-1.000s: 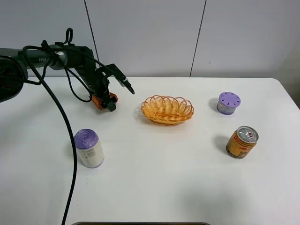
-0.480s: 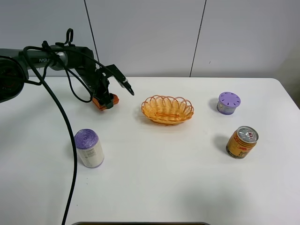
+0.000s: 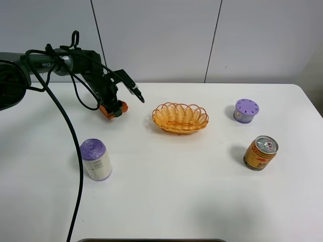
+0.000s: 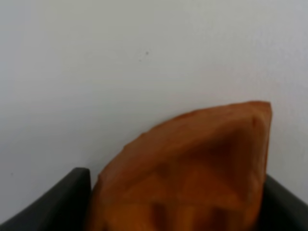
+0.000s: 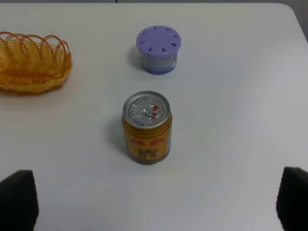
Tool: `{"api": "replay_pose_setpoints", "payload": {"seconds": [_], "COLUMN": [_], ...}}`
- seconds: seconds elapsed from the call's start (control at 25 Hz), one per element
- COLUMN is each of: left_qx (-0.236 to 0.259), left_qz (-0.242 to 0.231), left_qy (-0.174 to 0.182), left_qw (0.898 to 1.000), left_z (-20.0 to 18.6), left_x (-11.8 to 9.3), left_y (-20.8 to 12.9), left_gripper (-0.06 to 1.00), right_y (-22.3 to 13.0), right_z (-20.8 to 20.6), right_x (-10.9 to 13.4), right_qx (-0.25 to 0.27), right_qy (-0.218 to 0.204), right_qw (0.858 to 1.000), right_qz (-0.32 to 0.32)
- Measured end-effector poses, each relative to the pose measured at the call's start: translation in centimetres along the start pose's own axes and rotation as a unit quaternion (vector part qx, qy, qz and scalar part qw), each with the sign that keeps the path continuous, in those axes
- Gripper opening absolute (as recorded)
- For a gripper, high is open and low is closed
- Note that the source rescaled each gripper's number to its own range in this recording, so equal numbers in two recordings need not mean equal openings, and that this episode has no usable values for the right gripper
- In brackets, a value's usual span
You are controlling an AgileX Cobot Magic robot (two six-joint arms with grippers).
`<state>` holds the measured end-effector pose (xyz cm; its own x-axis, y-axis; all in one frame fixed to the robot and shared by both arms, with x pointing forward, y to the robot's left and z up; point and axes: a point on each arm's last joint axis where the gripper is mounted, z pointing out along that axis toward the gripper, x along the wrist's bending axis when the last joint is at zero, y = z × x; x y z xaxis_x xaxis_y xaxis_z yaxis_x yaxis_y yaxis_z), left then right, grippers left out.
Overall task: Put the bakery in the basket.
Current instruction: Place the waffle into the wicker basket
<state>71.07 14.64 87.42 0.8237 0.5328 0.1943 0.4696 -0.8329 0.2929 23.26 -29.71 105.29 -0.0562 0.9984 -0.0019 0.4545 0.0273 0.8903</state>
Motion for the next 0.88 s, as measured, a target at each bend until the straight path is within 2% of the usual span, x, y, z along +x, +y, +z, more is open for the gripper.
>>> {"api": "replay_pose_setpoints", "payload": {"seconds": [0.24, 0.44, 0.68, 0.88], "left_qx": [0.0, 0.0, -0.047, -0.094], "left_qz": [0.0, -0.012, -0.047, -0.077], "left_qy": [0.0, 0.006, 0.042, 0.063], "left_qw": [1.0, 1.0, 0.997, 0.991], "left_z": [0.0, -1.5, -7.2, -11.8], "left_x": [0.0, 0.3, 1.0, 0.3], "left_y": [0.0, 0.3, 2.0, 3.9], "left_gripper": [0.08, 0.08, 0.08, 0.08], "right_y": [0.0, 0.0, 0.0, 0.0], "right_z": [0.0, 0.0, 0.0, 0.0], "right_x": [0.0, 0.0, 0.0, 0.0], "right_qx": [0.0, 0.0, 0.0, 0.0], "right_qy": [0.0, 0.0, 0.0, 0.0], "right_qw": [1.0, 1.0, 1.0, 1.0], "right_qz": [0.0, 0.0, 0.0, 0.0]}}
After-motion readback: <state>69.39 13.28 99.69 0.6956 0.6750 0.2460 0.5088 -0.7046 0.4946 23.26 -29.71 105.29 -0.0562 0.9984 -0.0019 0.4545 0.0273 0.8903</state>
